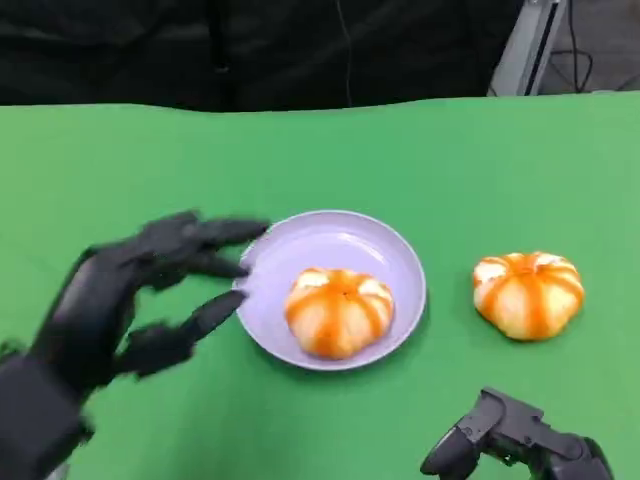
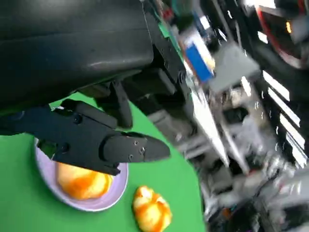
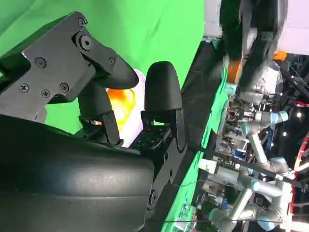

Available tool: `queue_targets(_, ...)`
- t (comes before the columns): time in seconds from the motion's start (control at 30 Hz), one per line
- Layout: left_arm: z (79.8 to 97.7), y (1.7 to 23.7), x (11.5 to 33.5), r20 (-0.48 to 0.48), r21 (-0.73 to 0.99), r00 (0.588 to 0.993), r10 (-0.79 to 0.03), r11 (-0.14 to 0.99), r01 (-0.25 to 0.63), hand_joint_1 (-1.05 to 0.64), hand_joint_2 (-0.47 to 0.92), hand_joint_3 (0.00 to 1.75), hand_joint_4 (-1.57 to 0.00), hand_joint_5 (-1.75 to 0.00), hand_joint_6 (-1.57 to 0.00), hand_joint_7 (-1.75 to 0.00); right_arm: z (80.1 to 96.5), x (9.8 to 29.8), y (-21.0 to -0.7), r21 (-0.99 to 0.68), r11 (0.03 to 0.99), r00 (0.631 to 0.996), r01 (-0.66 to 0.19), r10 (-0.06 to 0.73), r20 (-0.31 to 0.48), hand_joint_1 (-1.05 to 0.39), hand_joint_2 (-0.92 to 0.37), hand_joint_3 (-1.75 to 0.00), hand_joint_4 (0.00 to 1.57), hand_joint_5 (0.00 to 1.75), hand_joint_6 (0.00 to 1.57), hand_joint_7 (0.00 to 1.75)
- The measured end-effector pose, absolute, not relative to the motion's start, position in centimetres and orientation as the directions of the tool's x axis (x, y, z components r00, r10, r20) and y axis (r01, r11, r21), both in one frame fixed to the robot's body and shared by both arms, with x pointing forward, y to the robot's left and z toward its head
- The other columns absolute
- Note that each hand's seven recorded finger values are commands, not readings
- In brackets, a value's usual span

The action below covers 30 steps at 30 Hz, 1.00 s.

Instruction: Grasp the bread from the table and place it into the plate.

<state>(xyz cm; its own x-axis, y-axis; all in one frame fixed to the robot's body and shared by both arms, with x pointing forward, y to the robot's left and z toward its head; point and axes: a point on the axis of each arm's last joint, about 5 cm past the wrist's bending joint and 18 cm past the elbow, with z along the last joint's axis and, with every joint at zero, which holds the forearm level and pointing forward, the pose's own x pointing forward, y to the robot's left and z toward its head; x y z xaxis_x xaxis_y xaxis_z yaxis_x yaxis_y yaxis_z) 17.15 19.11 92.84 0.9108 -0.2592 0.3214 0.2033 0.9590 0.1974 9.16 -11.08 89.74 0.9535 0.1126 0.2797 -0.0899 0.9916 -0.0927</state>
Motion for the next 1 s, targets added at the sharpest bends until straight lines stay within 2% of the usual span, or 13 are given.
queue_targets(0.1,91.6,19.3,14.7,0.290,0.106,0.939,-0.185,0.981,0.161,0.05,0.60,1.16,-0.74,-1.67,-0.70,-1.48,89.9,9.2,-11.1,-0.094,0.991,0.953,-0.092,0.115,0.282,-0.09,-0.37,-1.28,0.70,1.60,0.78,1.31)
queue_targets(0.13,91.3,19.2,13.8,0.277,0.074,0.946,-0.166,0.986,0.151,0.05,0.60,1.18,-0.75,-1.71,-0.70,-1.53,90.0,9.2,-11.2,-0.094,0.991,0.951,-0.091,0.115,0.286,-0.09,-0.37,-1.28,0.70,1.60,0.78,1.31)
queue_targets(0.23,90.6,19.1,11.9,0.245,0.037,0.960,-0.136,0.991,0.131,-0.06,0.57,1.03,-0.82,-1.74,-0.68,-1.69,90.0,9.1,-11.3,-0.093,0.992,0.953,-0.090,0.113,0.282,-0.09,-0.36,-1.27,0.71,1.59,0.78,1.30)
queue_targets(0.3,90.2,19.0,11.4,0.253,0.031,0.959,-0.128,0.992,0.124,-0.07,0.52,1.01,-0.87,-1.75,-0.67,-1.72,90.0,9.2,-11.4,-0.089,0.992,0.953,-0.088,0.110,0.282,-0.09,-0.36,-1.27,0.71,1.59,0.78,1.30)
queue_targets(0.5,89.0,18.9,11.4,0.287,0.030,0.951,-0.117,0.993,0.113,-0.09,0.49,1.02,-0.83,-1.75,-0.67,-1.71,90.0,9.2,-11.9,-0.092,0.993,0.955,-0.069,0.092,0.282,-0.11,-0.36,-1.26,0.70,1.58,0.78,1.30)
queue_targets(0.77,89.1,18.8,11.8,0.297,0.040,0.946,-0.127,0.992,0.121,-0.07,0.53,1.02,-0.81,-1.75,-0.69,-1.67,89.9,9.4,-12.3,-0.081,0.994,0.955,-0.069,0.090,0.283,-0.11,-0.37,-1.26,0.69,1.59,0.77,1.31)
queue_targets(1.0,89.1,18.8,12.0,0.279,0.047,0.951,-0.135,0.991,0.127,-0.05,0.49,1.06,-0.83,-1.75,-0.69,-1.67,89.7,9.5,-12.3,-0.083,0.994,0.957,-0.075,0.095,0.274,-0.11,-0.38,-1.24,0.69,1.59,0.75,1.34)
